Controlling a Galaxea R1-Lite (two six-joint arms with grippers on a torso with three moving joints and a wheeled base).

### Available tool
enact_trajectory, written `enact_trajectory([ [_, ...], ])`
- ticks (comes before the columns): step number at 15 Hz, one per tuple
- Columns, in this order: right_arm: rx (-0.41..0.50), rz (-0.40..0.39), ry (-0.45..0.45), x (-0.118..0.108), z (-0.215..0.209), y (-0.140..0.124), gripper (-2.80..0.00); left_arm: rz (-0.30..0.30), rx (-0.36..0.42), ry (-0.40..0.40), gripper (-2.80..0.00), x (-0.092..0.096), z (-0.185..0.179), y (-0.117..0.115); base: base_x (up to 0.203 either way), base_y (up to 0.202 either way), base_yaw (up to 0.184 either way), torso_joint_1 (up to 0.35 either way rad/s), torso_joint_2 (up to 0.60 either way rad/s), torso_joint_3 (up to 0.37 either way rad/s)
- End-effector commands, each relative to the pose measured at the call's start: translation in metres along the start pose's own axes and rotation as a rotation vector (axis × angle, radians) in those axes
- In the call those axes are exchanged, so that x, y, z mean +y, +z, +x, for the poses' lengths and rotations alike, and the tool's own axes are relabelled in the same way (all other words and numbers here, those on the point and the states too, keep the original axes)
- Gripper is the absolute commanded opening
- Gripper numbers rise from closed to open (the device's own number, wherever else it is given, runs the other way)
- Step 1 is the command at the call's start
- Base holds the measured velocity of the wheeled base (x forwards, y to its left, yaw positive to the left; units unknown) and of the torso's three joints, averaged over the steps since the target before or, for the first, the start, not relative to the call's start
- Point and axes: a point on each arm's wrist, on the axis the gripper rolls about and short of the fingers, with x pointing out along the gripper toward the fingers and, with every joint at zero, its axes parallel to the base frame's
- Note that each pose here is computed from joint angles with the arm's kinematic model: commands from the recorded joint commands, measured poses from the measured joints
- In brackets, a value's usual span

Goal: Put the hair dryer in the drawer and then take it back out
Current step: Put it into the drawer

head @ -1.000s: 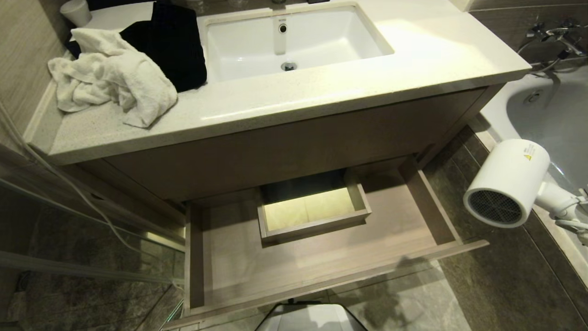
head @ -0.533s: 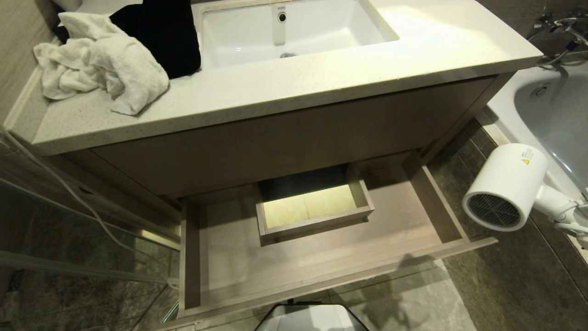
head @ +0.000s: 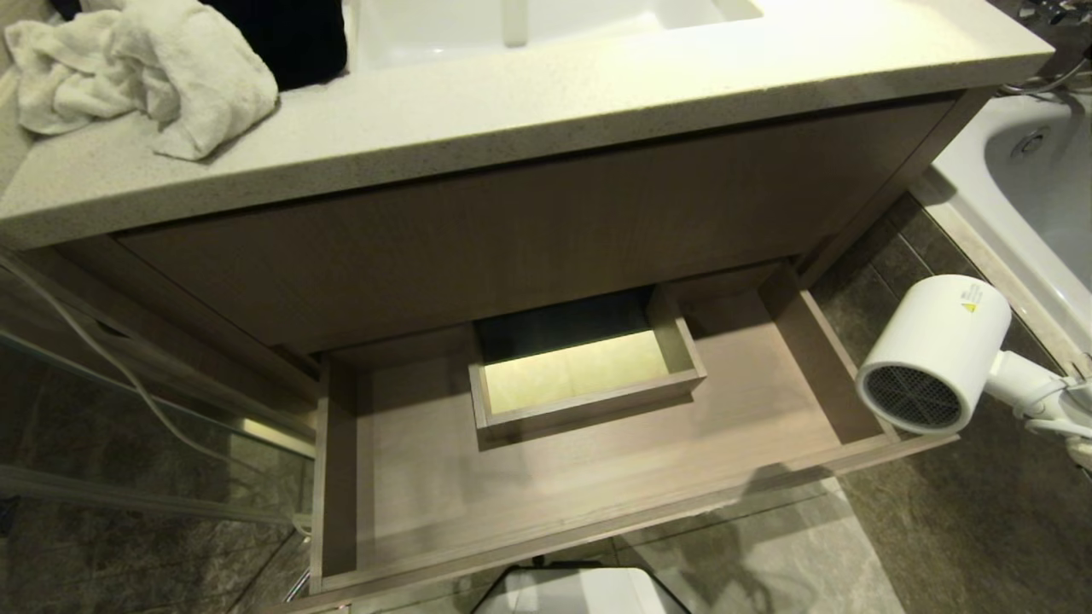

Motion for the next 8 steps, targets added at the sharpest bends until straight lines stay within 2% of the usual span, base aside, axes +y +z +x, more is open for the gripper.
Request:
enact_trajectory([
  [1,0.009,0.002,0.008,-0.0011,0.0027,-0.0006,-2.80,0.000,-0.001,0.000,-2.80,0.0000,0.0000,0.0001,0.000,0.000,0.000,-0.304,0.55,0.226],
  [8,0.028,0.013,0.022,-0.0053,0.0099,-0.0003,-2.80,0.000,-0.001,0.000,-2.80,0.0000,0.0000,-0.0002,0.000,0.000,0.000,-0.310,0.52,0.204],
])
